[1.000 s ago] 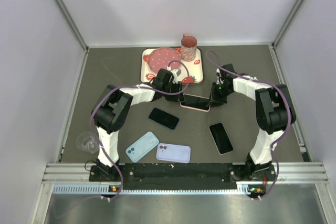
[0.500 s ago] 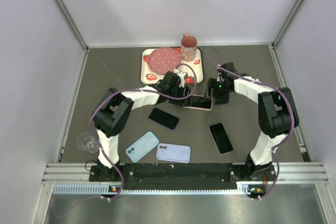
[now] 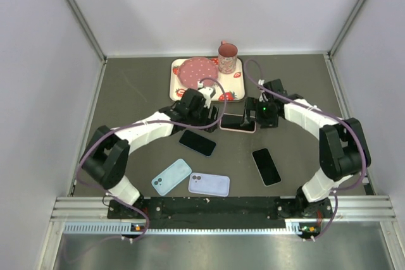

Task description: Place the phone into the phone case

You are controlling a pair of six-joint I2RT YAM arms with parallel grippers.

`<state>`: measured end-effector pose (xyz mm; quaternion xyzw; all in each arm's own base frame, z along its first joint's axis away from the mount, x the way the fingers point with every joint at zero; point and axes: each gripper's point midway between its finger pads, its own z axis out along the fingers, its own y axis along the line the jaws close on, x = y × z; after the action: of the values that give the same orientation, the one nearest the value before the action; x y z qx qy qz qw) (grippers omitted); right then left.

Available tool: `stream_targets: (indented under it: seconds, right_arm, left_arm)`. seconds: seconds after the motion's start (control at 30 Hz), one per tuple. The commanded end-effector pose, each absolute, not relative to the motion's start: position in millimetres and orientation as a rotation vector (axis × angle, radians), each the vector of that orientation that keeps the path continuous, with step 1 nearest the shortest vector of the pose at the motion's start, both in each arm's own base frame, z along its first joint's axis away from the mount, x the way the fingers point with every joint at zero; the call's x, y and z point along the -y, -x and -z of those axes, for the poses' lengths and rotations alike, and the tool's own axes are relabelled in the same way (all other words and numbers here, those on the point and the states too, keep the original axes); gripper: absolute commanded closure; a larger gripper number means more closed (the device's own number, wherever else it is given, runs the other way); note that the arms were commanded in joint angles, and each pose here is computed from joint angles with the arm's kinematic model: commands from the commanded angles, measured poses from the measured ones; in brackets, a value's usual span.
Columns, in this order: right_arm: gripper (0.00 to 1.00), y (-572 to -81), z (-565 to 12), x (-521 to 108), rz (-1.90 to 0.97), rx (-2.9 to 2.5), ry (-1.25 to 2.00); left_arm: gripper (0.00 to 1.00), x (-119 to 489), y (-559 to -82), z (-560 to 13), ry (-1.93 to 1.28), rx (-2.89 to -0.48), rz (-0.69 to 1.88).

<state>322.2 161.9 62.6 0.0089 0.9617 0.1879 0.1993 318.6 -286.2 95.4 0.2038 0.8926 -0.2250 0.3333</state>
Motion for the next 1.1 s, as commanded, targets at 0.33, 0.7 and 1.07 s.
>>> stream_targets:
  seconds: [0.33,0.7,1.07]
  right_arm:
    - [0.01,-303.1,-75.2,-218.5,-0.566,-2.639,0.289]
    - [0.19,-224.2,-73.7,-278.7,-0.787,-2.727,0.715]
    - [0.38,-132.8,-56.5,-286.4,-0.760,-2.831,0.973]
  left_arm:
    - [0.26,209.7,-272.2,-85.9,-0.345,-2.415,0.389]
    - [0.27,194.1,-251.9,-94.0,-0.218,-2.350,0.458]
    - [0.26,164.7,-254.8,-128.2,0.035,-2.144,0.458]
